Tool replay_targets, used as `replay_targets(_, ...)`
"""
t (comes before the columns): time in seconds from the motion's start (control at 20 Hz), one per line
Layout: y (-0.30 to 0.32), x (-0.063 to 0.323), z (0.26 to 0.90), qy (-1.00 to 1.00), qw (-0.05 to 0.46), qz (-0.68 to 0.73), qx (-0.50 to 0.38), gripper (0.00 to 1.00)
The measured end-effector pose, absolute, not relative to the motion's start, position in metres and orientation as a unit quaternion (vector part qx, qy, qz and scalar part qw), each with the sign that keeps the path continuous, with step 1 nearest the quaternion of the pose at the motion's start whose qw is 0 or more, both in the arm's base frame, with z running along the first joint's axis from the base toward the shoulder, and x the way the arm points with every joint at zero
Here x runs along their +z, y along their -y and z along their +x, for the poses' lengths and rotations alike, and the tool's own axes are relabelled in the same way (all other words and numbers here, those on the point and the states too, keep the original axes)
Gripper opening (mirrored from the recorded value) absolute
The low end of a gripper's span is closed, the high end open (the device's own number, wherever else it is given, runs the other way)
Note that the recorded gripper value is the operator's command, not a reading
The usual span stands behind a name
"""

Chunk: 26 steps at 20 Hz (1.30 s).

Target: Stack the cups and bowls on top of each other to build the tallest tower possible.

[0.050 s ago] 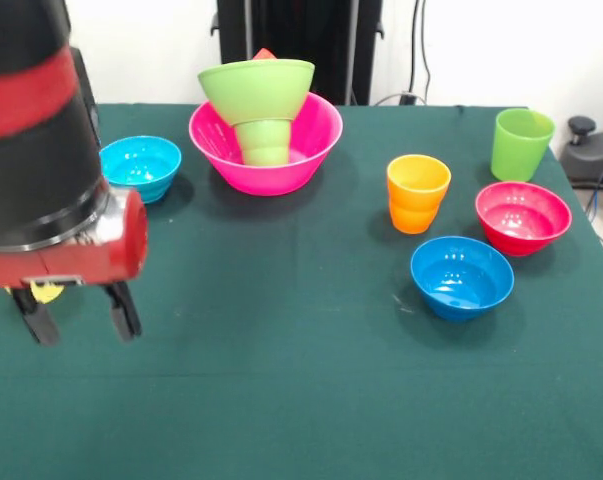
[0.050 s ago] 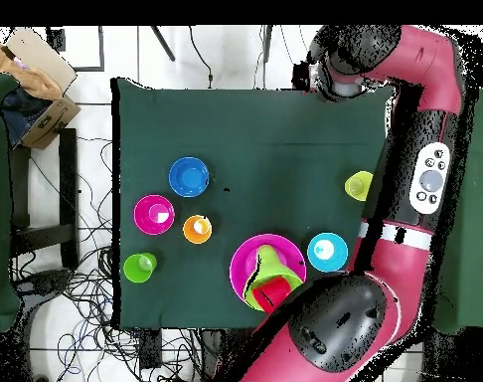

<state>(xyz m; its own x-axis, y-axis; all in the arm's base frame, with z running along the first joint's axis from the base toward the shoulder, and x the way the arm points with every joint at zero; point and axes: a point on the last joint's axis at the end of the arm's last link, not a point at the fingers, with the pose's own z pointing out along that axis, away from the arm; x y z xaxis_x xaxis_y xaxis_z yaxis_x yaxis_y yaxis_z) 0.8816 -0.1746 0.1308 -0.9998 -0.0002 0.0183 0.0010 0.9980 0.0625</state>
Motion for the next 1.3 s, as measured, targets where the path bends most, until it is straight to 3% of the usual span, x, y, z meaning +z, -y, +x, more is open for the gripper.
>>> replay_targets(0.6, 0.151, 0.178, 0.891, 0.999, -0.001, 0.012, -0.037, 1.0)
replay_targets(1.3, 0.135, 0.184, 0.895, 0.999, -0.002, 0.018, -0.036, 1.0)
